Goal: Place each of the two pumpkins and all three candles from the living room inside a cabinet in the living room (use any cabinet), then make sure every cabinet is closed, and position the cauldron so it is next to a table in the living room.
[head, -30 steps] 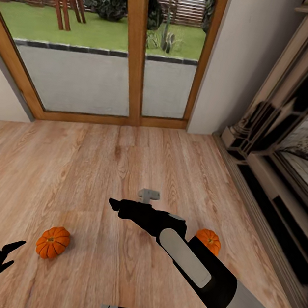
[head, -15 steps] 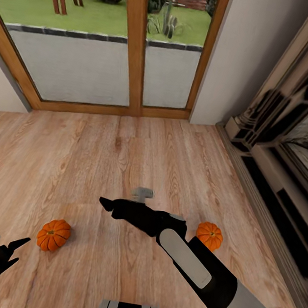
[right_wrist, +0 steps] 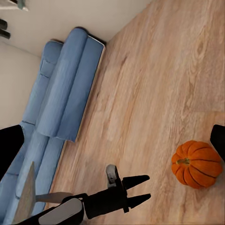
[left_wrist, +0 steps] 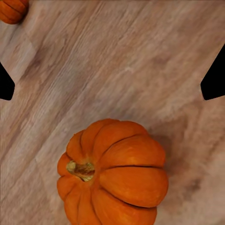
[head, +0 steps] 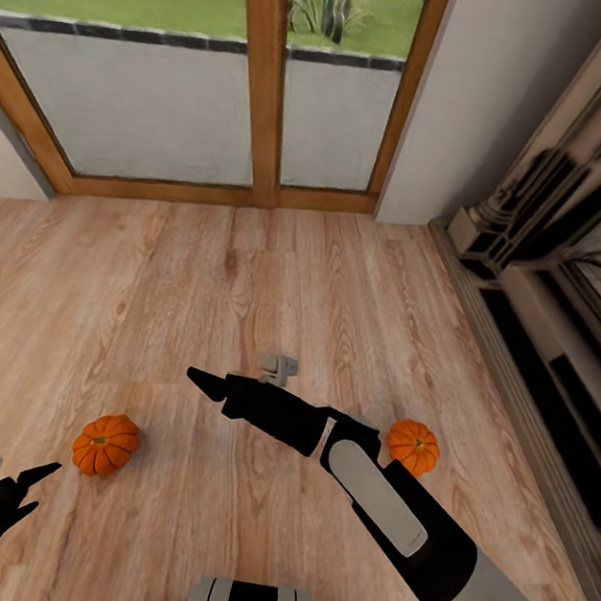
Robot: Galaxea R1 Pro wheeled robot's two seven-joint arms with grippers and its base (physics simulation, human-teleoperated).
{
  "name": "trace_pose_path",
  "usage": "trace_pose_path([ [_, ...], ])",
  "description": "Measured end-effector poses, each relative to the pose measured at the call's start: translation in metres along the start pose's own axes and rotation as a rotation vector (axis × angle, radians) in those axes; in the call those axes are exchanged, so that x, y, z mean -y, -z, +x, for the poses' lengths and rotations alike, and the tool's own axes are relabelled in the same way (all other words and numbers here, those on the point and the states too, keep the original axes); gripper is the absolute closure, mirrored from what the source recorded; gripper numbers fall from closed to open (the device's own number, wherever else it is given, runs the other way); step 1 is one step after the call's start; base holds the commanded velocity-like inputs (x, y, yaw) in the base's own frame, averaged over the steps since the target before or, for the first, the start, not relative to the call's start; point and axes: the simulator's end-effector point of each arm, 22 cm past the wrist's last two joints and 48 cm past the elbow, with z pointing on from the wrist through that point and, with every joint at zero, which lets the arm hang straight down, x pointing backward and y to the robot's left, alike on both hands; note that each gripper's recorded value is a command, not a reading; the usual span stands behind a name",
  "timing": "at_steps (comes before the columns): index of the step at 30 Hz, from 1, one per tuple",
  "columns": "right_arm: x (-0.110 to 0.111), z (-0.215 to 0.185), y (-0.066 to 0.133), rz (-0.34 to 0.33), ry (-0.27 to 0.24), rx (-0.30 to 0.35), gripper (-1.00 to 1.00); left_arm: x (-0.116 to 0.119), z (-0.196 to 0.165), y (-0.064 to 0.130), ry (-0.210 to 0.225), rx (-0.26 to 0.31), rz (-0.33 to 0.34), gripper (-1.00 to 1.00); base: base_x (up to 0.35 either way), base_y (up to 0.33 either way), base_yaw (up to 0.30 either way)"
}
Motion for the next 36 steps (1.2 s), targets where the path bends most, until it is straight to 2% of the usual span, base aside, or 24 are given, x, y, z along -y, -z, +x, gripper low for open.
trace_pose_path([
  [11, 0.023, 0.013, -0.004, 0.007, -0.053, -0.018, -1.00, -0.020, 0.001, -0.003, 0.006, -0.010, -0.039, -1.00, 0.000, 0.000, 0.000],
  [20, 0.041, 0.023, -0.008, 0.018, -0.086, -0.032, -1.00, -0.019, 0.000, -0.014, 0.009, -0.017, -0.032, -1.00, 0.000, 0.000, 0.000],
  [36, 0.077, 0.045, -0.015, 0.050, -0.145, -0.059, -1.00, -0.046, 0.008, -0.020, 0.023, -0.038, -0.078, -1.00, 0.000, 0.000, 0.000],
])
